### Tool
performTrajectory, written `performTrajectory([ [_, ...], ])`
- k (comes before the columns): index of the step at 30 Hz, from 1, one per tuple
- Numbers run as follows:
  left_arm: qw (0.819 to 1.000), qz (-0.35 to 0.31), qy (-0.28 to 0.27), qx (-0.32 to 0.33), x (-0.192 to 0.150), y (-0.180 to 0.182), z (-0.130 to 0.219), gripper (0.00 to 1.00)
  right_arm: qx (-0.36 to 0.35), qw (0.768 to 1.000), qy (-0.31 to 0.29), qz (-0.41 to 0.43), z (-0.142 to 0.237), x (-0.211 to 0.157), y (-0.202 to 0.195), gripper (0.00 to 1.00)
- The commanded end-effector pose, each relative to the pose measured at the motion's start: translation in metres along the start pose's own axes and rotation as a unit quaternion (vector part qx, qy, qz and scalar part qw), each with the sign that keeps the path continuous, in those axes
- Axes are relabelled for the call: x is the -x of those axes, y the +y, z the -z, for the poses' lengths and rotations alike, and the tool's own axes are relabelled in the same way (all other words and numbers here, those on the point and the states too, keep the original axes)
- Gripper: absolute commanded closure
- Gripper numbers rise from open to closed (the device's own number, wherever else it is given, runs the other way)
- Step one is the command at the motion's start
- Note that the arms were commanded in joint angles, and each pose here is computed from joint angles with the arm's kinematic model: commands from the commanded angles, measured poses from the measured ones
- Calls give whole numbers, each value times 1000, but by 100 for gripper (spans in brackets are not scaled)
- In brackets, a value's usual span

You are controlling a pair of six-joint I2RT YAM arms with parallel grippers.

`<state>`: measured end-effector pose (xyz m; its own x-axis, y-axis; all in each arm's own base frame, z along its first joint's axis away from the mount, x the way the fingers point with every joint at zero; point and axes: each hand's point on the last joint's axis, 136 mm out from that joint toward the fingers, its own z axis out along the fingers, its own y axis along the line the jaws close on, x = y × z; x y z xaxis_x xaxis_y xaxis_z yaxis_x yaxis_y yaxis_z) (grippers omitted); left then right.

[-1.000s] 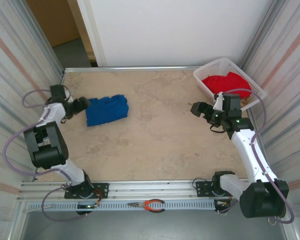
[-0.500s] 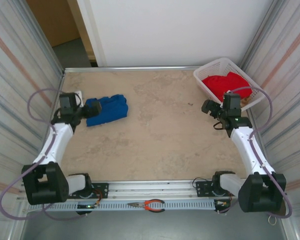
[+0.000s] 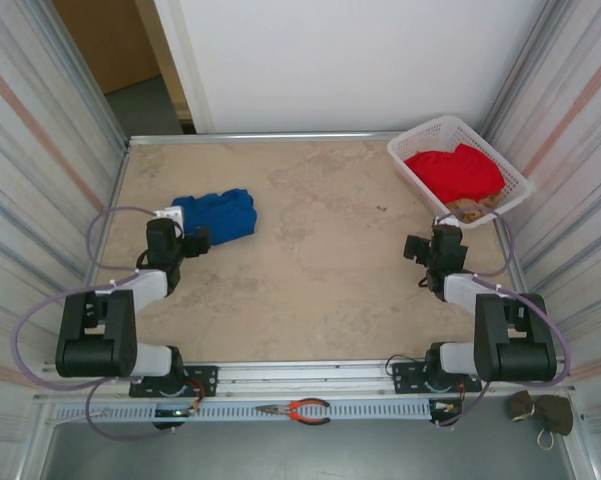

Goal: Fold the inside-out t-shirt

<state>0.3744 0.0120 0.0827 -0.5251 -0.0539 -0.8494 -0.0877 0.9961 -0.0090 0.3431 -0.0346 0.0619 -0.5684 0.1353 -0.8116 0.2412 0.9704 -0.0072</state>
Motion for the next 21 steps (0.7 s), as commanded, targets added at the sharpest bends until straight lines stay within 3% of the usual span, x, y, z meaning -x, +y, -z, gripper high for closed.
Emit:
performTrajectory([
  [1, 997, -20, -70, -20, 29, -4, -7, 1, 66, 992, -106, 10, -3, 59, 23, 1],
  [3, 996, -45, -55, -51, 25, -19, -13, 1, 93, 991, -100, 8, -20, 44, 31, 1],
  [4, 994, -59, -65, -63, 25, -26, -15, 1, 84, 988, -128, 8, -25, 46, 29, 1],
  [6, 994, -59, -67, -65, 20, -26, -12, 1, 88, 993, -78, -1, -27, 37, 26, 1],
  [7, 993, -56, -76, -70, 16, -26, -13, 1, 94, 989, -115, -5, -27, 44, 26, 1],
  [8, 991, -59, -94, -71, 20, -26, -14, 1, 95, 989, -112, -5, -26, 47, 27, 1],
  [9, 993, -58, -76, -74, 17, -28, -14, 1, 90, 992, -84, -6, -29, 40, 25, 1],
  [11, 992, -58, -83, -72, 18, -26, -16, 1, 86, 991, -104, 1, -28, 45, 27, 1],
  [21, 993, -59, -73, -70, 16, -27, -15, 1, 86, 992, -90, -1, -31, 42, 27, 1],
])
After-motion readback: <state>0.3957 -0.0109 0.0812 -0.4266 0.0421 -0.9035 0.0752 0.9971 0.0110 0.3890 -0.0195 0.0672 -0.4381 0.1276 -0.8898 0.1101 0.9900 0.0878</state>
